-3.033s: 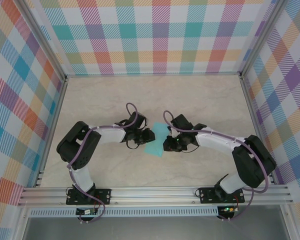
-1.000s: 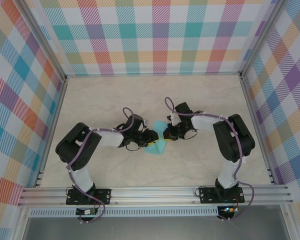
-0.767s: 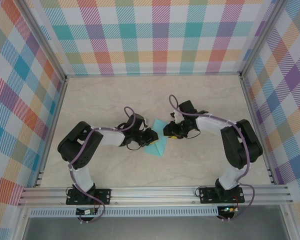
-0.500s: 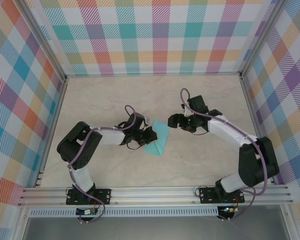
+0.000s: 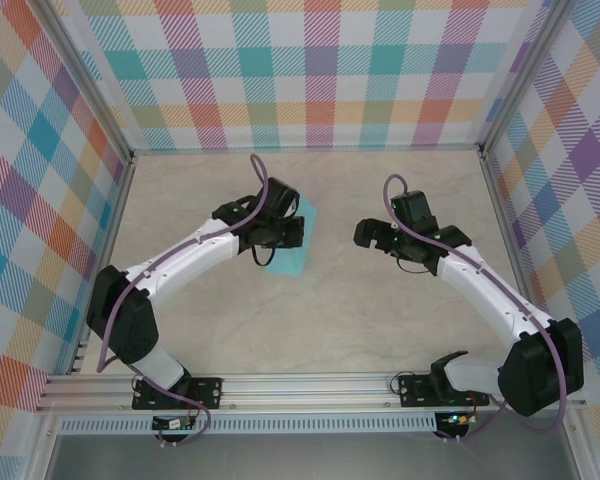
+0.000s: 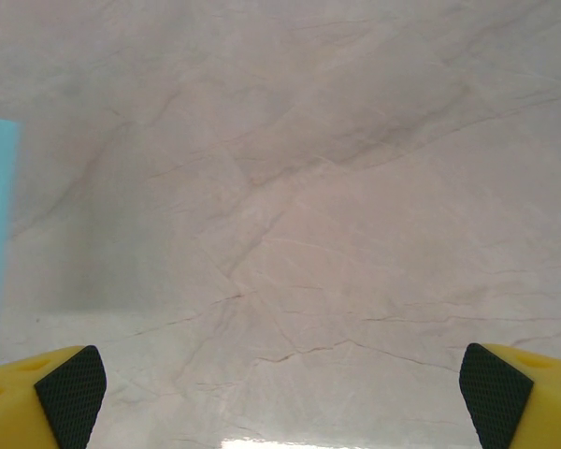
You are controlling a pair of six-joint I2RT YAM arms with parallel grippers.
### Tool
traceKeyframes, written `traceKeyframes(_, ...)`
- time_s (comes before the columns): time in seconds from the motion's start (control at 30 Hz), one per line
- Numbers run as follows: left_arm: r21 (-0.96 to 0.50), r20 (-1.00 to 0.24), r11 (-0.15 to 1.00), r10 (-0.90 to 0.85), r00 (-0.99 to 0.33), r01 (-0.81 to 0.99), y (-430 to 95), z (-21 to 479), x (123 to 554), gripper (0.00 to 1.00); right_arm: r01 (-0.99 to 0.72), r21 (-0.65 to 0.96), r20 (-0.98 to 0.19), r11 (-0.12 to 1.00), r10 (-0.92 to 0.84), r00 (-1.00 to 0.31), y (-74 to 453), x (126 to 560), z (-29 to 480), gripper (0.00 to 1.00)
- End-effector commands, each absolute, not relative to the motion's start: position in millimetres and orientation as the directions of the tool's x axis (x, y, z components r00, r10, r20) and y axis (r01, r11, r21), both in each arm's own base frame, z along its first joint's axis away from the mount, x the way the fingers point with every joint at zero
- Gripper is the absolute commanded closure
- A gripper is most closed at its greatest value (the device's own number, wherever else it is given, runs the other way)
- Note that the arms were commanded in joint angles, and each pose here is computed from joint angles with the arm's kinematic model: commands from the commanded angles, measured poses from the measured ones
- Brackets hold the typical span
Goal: Fold a paper plane with a square sheet of paper (pick it up from the middle)
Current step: Turn over the paper at the center of the table.
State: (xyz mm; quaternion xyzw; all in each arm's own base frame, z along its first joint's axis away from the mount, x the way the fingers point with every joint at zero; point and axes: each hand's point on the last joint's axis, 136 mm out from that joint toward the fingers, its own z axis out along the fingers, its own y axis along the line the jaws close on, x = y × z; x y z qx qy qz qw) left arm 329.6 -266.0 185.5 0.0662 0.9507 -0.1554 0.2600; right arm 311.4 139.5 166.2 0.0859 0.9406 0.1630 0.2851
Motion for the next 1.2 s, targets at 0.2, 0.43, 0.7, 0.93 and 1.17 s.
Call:
traceKeyframes(0.2, 0.54, -0.484, 0.839, 0.371, -0.793, 0.063, -178, 184, 348, 0.96, 0.257, 0.264, -0.517, 0.93, 0.361, -0.776, 101, 307, 170, 0.0)
traceKeyframes(0.43, 0.777, -0.393, 0.629, 0.519, -0.759, 0.028, -192, 162, 363, 0.97, 0.321, 0.229, -0.489, 0.919, 0.394, -0.779, 88, 301, 156, 0.0)
traceKeyframes(0.7, 0.766, -0.331, 0.628, 0.569, -0.753, 0.137, -244, 93, 353, 0.97, 0.377, 0.217, -0.482, 0.9, 0.435, -0.76, 74, 300, 153, 0.0)
traceKeyframes(0.93, 0.721, -0.305, 0.659, 0.579, -0.756, 0.214, -276, 48, 335, 0.96, 0.449, 0.21, -0.482, 0.868, 0.492, -0.725, 55, 295, 155, 0.0)
traceKeyframes(1.17, 0.566, -0.312, 0.77, 0.531, -0.788, 0.295, -298, 28, 314, 0.83, 0.469, 0.227, -0.46, 0.854, 0.518, -0.721, 52, 295, 153, 0.0)
